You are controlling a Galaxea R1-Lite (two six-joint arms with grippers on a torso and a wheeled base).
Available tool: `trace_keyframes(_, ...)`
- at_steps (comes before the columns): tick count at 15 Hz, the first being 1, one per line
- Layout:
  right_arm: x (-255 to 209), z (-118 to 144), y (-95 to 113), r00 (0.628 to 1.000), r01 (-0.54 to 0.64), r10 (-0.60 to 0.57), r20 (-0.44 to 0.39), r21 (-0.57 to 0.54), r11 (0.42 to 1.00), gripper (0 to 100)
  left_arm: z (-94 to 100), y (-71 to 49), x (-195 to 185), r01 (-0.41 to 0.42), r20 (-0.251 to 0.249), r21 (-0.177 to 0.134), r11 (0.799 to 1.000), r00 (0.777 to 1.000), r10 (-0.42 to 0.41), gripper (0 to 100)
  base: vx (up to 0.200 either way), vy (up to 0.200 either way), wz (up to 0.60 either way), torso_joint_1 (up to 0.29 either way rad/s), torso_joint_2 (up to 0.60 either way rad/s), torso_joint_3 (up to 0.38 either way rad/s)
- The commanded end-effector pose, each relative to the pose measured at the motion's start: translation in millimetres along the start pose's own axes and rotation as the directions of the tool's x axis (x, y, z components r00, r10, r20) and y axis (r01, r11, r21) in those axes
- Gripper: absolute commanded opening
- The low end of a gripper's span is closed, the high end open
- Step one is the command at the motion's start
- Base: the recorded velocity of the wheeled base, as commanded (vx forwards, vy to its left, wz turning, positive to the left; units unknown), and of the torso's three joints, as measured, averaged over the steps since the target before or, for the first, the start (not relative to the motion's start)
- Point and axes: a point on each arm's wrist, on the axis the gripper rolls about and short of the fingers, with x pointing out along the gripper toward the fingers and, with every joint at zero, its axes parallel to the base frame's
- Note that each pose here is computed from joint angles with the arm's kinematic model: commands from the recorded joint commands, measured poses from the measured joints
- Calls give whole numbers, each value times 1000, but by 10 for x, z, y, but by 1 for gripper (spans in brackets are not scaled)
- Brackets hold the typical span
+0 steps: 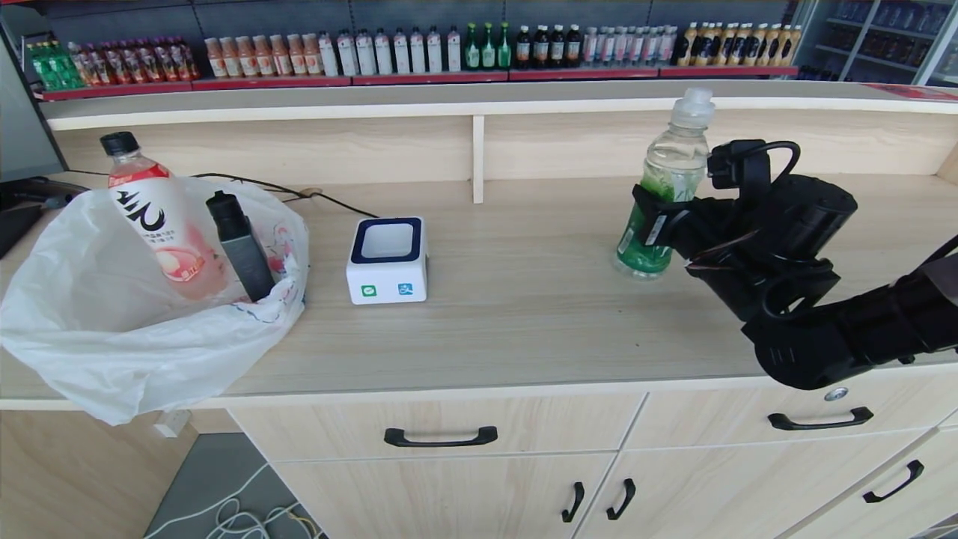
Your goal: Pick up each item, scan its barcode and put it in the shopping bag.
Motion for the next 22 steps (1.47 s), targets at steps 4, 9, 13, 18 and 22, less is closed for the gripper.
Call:
trace_keyframes(4, -23, 46, 4, 1000, 1, -1, 9, 0, 1000, 0, 0, 0, 0, 2, 0, 0, 1000, 1000, -2, 100, 0, 0, 0, 0, 0, 0)
trace_keyframes(9, -178, 185, -23, 1000, 5, -4, 15, -29, 1000, 0, 0, 0, 0, 0, 0, 0, 1000, 1000, 0, 100, 0, 0, 0, 0, 0, 0)
trace_keyframes(13, -457, 515, -32, 998, 0, 3, 55, -45, 999, 0, 0, 0, 0, 2, 0, 0, 1000, 1000, -2, 100, 0, 0, 0, 0, 0, 0)
trace_keyframes(18, -1026, 971, -82, 998, -6, 12, 69, -91, 996, 0, 0, 0, 0, 0, 0, 0, 1000, 1000, 0, 100, 0, 0, 0, 0, 0, 0)
trace_keyframes(22, -1555, 1272, -152, 998, -17, 22, 54, -99, 995, 0, 0, 0, 0, 2, 0, 0, 1000, 1000, -2, 100, 0, 0, 0, 0, 0, 0)
